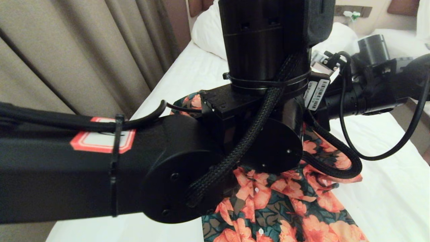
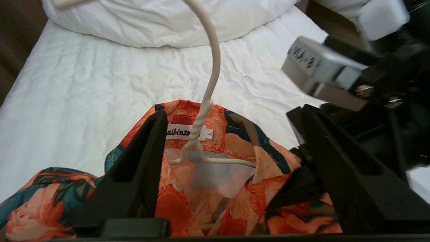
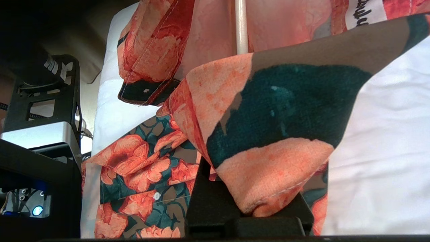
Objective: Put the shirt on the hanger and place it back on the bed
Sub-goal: Take the clothes hanger out of the clothes
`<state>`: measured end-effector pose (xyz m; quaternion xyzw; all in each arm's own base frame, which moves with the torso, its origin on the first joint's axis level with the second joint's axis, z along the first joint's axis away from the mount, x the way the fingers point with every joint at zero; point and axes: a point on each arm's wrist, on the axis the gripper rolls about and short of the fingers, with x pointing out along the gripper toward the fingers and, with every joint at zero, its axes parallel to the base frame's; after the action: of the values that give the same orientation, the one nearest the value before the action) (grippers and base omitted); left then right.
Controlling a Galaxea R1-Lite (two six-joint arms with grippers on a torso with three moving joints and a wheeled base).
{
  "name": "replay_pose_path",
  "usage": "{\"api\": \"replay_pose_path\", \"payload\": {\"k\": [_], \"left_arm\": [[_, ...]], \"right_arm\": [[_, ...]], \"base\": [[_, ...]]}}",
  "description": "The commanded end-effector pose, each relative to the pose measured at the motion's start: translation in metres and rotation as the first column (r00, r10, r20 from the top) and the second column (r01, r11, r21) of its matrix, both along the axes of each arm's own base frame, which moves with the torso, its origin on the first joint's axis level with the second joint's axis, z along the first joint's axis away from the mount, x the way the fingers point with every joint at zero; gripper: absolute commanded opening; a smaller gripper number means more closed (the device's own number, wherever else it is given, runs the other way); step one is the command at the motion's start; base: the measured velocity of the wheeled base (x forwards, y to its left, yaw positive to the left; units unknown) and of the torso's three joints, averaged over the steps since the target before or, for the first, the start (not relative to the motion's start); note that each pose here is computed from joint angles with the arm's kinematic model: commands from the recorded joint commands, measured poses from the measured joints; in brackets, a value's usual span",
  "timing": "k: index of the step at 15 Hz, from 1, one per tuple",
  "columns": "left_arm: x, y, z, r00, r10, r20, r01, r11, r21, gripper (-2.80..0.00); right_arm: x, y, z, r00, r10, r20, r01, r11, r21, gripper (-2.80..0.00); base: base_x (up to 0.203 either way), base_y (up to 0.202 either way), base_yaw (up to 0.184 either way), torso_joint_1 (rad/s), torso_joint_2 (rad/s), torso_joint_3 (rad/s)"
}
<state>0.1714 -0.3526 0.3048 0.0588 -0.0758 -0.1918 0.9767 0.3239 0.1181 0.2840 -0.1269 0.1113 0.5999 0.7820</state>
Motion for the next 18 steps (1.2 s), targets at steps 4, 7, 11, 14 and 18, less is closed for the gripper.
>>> {"api": "replay_pose_path", "payload": {"k": [4,7,11,14,18], "left_arm": [[0.020,-0.008,-0.028,0.999,0.041,-0.005,-0.041,0.999,0.024,0.00],[0.027,-0.005,-0.026,0.998,0.059,0.007,-0.059,0.998,0.030,0.00],[0.033,-0.001,-0.018,0.997,0.070,0.033,-0.071,0.997,0.032,0.00],[0.033,0.000,-0.012,0.995,0.078,0.066,-0.080,0.996,0.029,-2.80],[0.033,-0.001,-0.011,0.995,0.076,0.067,-0.078,0.997,0.026,-2.80]], "right_arm": [[-0.002,0.000,-0.004,1.000,0.007,-0.016,-0.007,1.000,-0.004,-2.80],[-0.002,-0.002,-0.005,1.000,0.002,-0.017,-0.002,1.000,-0.004,-2.80],[-0.002,-0.002,-0.003,1.000,0.003,-0.007,-0.003,1.000,-0.001,-2.80],[-0.002,-0.002,-0.002,1.000,0.003,-0.002,-0.003,1.000,0.000,-2.80],[-0.004,-0.003,0.000,1.000,0.003,0.008,-0.003,1.000,0.002,-2.80]], "base": [[0.000,0.000,0.000,0.000,0.00,0.000],[0.000,0.000,0.000,0.000,0.00,0.000],[0.000,0.000,0.000,0.000,0.00,0.000],[0.000,0.000,0.000,0.000,0.00,0.000],[0.000,0.000,0.000,0.000,0.00,0.000]]}}
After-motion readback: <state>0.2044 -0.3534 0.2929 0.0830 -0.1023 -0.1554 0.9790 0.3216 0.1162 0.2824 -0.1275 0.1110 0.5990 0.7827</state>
